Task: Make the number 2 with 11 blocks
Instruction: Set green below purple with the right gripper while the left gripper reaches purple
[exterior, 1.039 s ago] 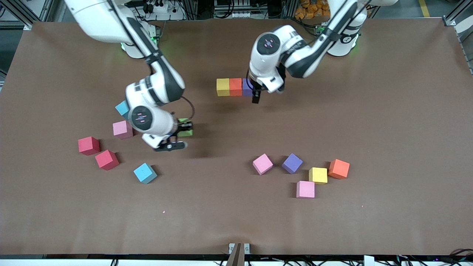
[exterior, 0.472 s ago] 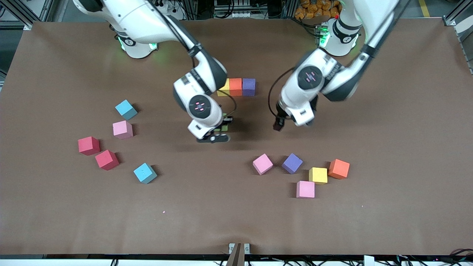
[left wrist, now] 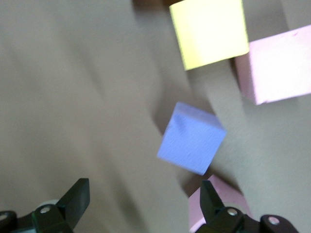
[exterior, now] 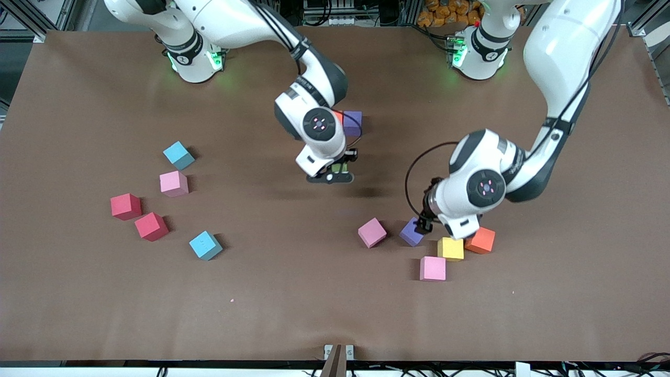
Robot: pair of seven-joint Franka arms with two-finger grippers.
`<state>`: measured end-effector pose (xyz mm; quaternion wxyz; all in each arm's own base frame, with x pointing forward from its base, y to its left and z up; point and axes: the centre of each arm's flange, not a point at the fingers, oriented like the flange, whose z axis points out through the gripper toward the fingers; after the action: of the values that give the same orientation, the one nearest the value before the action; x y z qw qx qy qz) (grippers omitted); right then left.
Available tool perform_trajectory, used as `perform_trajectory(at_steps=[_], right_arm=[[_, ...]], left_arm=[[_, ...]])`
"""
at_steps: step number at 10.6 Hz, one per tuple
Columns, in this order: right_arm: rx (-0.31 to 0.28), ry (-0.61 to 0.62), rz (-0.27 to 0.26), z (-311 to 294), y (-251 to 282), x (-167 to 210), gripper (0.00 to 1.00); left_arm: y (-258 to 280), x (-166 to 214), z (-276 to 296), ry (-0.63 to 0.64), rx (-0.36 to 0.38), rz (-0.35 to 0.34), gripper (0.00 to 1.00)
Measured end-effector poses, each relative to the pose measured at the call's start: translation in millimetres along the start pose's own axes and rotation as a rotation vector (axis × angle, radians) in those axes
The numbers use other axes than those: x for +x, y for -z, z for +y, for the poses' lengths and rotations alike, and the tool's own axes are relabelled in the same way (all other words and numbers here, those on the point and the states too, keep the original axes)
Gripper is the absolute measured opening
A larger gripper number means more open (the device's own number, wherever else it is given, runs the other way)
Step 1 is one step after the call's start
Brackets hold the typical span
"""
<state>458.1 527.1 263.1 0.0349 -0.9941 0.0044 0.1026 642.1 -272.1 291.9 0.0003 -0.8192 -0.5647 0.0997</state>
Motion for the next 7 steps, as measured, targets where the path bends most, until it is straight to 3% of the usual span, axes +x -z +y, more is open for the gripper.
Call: perform_trajectory(at_steps=[4, 7], right_arm=[[-0.033, 0.011, -0.019, -42, -39, -40, 0.59], [-0.051, 0.018, -0.023, -48, -55, -48, 0.59]], left_arm=[[-11, 3, 16, -0.063, -0.002, 0.008, 1.0], [-32, 2, 21, -0.099, 0.018, 0.049, 1.0]])
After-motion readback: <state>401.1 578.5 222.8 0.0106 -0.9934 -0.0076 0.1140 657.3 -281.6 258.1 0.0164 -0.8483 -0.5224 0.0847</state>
